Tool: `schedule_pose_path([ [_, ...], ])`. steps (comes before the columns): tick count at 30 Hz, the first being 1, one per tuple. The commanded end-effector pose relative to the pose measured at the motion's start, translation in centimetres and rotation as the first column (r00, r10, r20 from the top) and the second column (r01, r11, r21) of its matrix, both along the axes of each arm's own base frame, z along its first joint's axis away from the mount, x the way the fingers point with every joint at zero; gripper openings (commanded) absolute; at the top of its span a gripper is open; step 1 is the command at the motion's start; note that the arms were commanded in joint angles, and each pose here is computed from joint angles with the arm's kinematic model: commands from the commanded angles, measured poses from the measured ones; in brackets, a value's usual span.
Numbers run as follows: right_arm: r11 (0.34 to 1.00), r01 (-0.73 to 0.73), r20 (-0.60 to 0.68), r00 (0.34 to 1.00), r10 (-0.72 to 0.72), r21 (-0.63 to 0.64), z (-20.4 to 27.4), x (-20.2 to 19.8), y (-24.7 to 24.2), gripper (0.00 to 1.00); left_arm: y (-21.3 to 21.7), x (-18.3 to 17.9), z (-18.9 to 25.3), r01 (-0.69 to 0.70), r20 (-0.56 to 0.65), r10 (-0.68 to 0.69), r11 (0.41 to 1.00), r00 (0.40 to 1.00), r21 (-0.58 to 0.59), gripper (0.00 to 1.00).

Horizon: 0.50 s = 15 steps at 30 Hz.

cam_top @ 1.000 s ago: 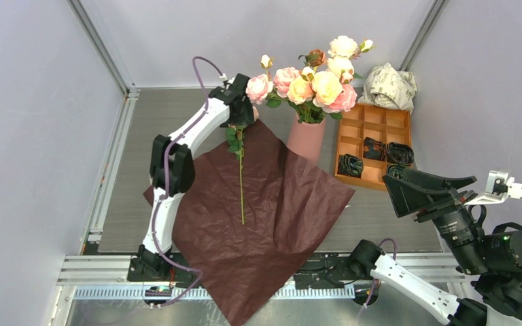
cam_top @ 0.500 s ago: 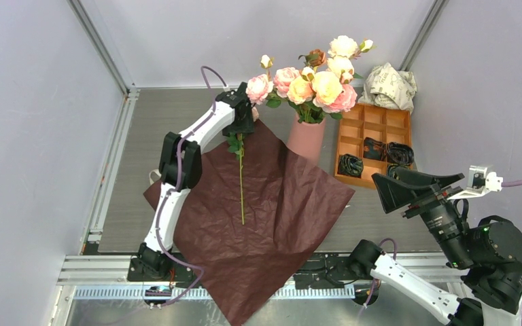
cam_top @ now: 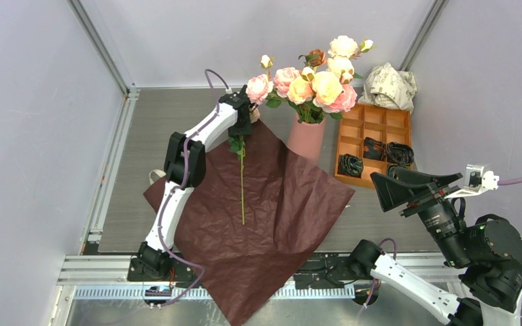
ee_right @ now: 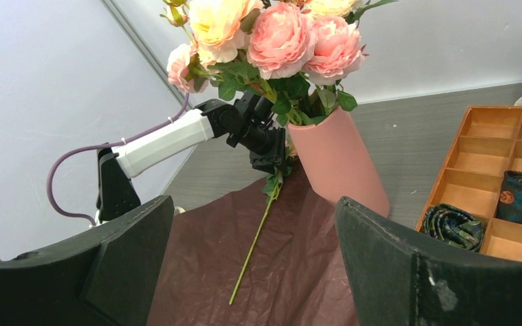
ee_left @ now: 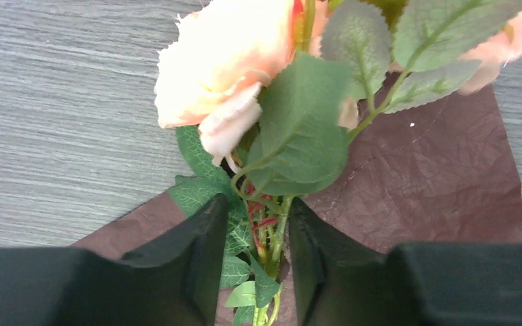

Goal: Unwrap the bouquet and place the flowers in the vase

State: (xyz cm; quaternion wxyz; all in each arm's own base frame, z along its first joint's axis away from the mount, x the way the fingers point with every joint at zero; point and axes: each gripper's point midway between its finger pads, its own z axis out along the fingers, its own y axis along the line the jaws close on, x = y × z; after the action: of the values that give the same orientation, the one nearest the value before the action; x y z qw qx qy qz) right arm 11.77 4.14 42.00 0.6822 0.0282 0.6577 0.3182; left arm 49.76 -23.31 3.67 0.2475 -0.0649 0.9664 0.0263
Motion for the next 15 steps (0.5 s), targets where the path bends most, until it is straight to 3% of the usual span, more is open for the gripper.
schedule_pose_path([
  [1, 1.0, 0.023, 0.016, 1.0, -0.023, 0.02, 0.8, 0.6, 0.1, 0.93, 0.1, 1.1, 1.1, -0.003, 0.036, 0.003, 1.0, 0.999, -0.01, 0.35],
  [9, 0.999, 0.026, 0.013, 1.0, -0.026, 0.026, 0.8, 0.7, 0.1, 0.94, 0.3, 1.0, 0.0, -0.004, 0.01, 0.004, 1.0, 1.0, -0.01, 0.17],
  [13, 0.999, 0.029, 0.009, 1.0, -0.03, 0.032, 0.8, 0.7, 0.0, 0.94, 0.7, 0.9, 0.2, -0.01, 0.008, 0.01, 1.0, 1.0, -0.01, 0.01],
  [15, 0.999, 0.031, 0.006, 0.999, -0.031, 0.033, 0.6, 0.7, 0.0, 0.94, 1.0, 0.8, 0.5, -0.015, 0.012, 0.015, 1.0, 1.0, -0.003, 0.0],
])
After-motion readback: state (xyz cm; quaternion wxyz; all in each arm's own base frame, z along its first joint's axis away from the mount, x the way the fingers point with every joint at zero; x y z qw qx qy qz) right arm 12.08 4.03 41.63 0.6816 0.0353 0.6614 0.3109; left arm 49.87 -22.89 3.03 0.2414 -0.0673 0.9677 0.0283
